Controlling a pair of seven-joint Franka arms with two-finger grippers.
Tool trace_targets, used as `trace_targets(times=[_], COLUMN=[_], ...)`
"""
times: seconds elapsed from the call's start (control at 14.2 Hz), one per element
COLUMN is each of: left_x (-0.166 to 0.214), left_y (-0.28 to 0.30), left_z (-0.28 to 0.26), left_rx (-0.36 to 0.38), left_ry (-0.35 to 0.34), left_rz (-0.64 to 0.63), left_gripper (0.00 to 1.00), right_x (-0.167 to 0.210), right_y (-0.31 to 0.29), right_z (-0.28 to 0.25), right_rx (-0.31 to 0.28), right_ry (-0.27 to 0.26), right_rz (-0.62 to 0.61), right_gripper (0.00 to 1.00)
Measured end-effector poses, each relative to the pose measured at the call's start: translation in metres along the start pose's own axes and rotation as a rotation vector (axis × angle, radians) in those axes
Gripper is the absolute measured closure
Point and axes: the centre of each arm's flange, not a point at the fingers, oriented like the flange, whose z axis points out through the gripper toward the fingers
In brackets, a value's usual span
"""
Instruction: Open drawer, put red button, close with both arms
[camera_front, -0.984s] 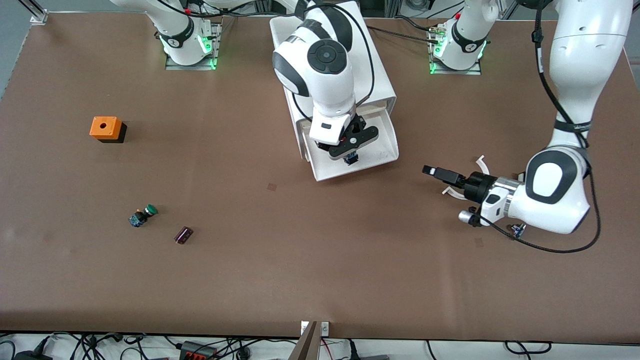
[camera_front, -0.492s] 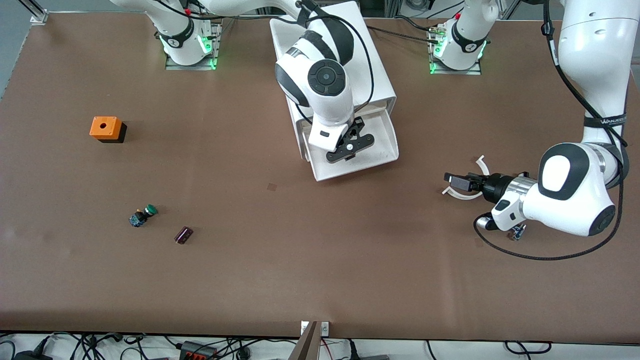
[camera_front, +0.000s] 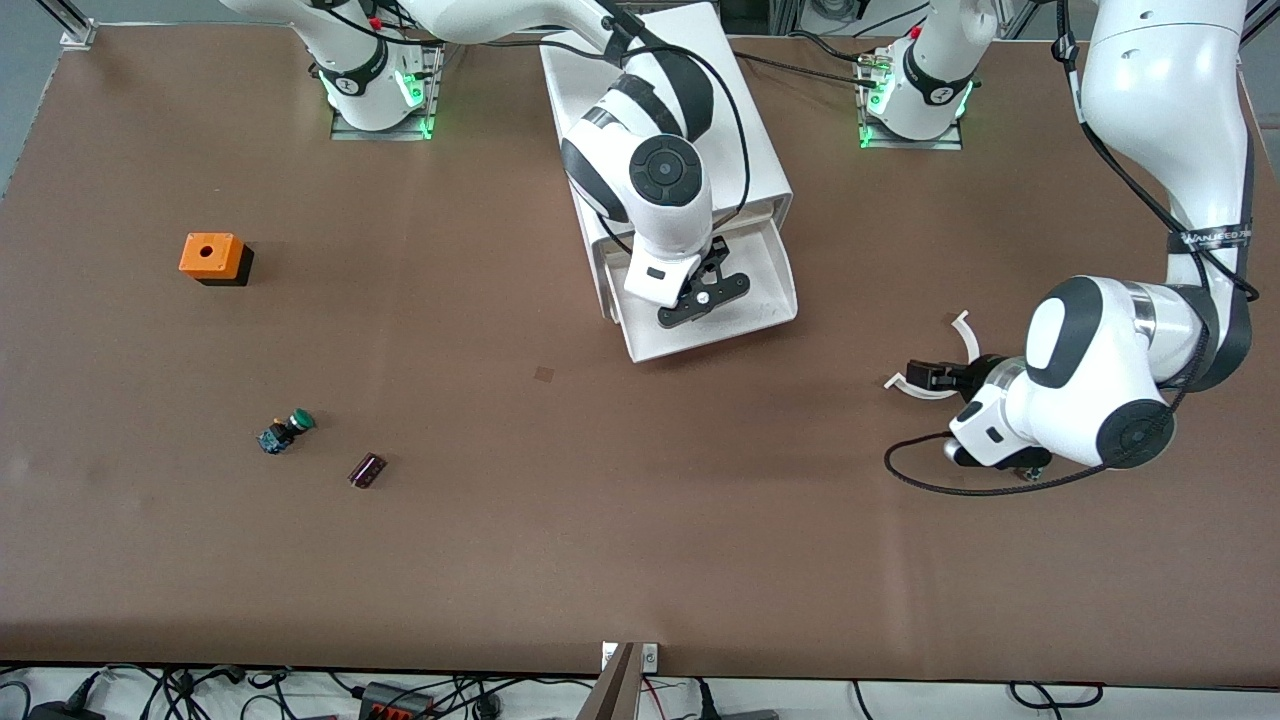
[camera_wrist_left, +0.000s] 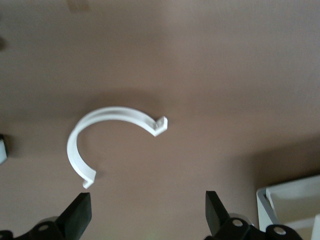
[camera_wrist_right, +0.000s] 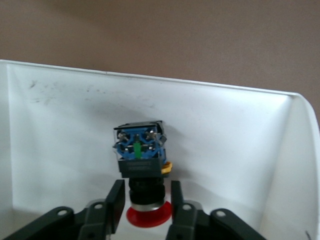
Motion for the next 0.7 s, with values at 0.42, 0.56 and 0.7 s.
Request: trace_targets(times=[0.42, 0.56, 0.7], left_x=[0.010, 0.010, 0.012], left_y=[-0.012, -0.008, 0.013], left_z=[0.004, 0.005, 0.004], left_rx=[0.009, 0.010, 0.011], left_ry=[0.030, 0.032, 0.065], left_rz=[-0.014, -0.012, -0.044], left_gripper=[0.00, 0.00, 0.00], right_x=[0.018, 0.032, 0.041], right_y=[0.032, 0.080, 0.134], right_z=[-0.061, -0.102, -0.134], right_rx=[0.012, 0.011, -0.010], right_ry=[0.099, 0.155, 0.188], right_rz=[0.107, 0.175, 0.246], right_gripper=[0.00, 0.00, 0.00])
